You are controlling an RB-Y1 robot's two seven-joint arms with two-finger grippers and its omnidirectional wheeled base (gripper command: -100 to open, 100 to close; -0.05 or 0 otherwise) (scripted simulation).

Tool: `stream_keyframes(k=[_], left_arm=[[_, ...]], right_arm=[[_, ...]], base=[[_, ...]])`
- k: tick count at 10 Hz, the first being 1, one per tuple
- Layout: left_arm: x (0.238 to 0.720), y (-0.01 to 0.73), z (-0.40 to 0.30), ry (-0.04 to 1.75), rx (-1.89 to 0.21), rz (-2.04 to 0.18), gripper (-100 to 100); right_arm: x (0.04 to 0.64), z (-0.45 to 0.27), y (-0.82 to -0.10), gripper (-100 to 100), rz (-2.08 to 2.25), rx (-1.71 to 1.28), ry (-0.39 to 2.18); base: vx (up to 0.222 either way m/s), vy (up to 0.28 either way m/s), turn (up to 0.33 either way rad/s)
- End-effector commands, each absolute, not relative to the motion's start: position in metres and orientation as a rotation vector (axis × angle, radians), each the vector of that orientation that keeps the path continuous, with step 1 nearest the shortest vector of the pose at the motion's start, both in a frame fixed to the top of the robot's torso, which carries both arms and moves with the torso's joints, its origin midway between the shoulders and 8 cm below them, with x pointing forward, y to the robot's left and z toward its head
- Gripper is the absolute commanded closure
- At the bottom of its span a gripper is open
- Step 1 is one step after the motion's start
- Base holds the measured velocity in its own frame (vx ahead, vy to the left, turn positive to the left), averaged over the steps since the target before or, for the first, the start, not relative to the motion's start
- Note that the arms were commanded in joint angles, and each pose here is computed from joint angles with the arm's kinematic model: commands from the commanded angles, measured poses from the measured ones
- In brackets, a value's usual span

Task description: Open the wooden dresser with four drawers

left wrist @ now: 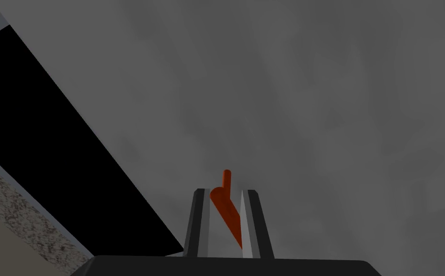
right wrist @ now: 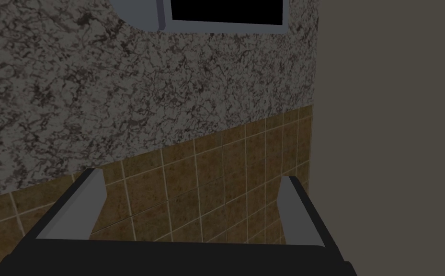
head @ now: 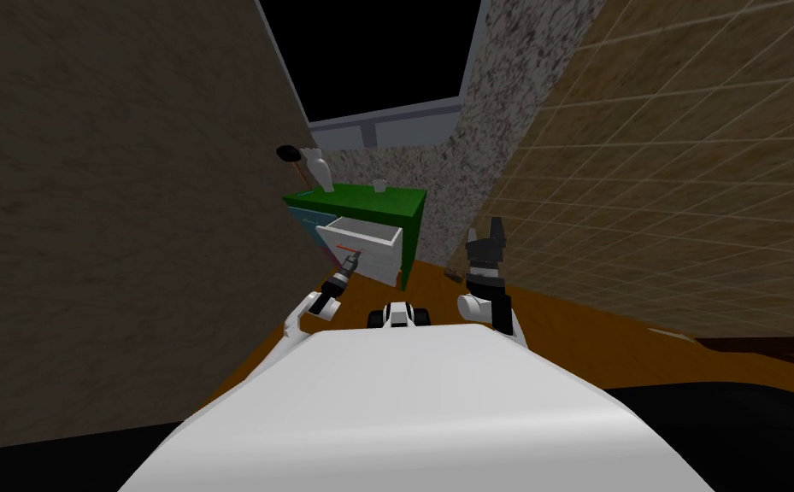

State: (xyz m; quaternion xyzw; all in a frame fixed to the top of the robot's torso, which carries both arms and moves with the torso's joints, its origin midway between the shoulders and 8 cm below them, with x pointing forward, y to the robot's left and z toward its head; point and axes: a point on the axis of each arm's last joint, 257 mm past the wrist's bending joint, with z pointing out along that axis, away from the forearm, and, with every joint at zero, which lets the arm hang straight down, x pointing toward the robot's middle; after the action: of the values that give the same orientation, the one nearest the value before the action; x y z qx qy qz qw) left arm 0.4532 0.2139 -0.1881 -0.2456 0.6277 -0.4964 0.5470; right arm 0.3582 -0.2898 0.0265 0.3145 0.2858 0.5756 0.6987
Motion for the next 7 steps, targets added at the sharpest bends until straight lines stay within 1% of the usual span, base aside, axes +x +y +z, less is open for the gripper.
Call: stream_keyframes(k=[1, 2, 7], left_arm=[[0.451, 0.212, -0.188, 1.490, -0.577, -1.182, 100], [0.448, 0.213, -0.179, 1.496, -0.577, -1.185, -100], [0.441, 0.211, -0.152, 1.502, -0.566, -1.200, -100]], right_arm=[[0.358, 0.027, -0.290, 0, 1.283, 0.701, 0.637], [0.358, 0.026, -0.290, 0, 1.283, 0.701, 0.637], [0.358, 0.026, -0.290, 0, 1.283, 0.701, 0.637]], base=[[-0.070, 0.031, 0.005], [-0.002, 0.001, 0.048], [0.029, -0.014, 0.039]])
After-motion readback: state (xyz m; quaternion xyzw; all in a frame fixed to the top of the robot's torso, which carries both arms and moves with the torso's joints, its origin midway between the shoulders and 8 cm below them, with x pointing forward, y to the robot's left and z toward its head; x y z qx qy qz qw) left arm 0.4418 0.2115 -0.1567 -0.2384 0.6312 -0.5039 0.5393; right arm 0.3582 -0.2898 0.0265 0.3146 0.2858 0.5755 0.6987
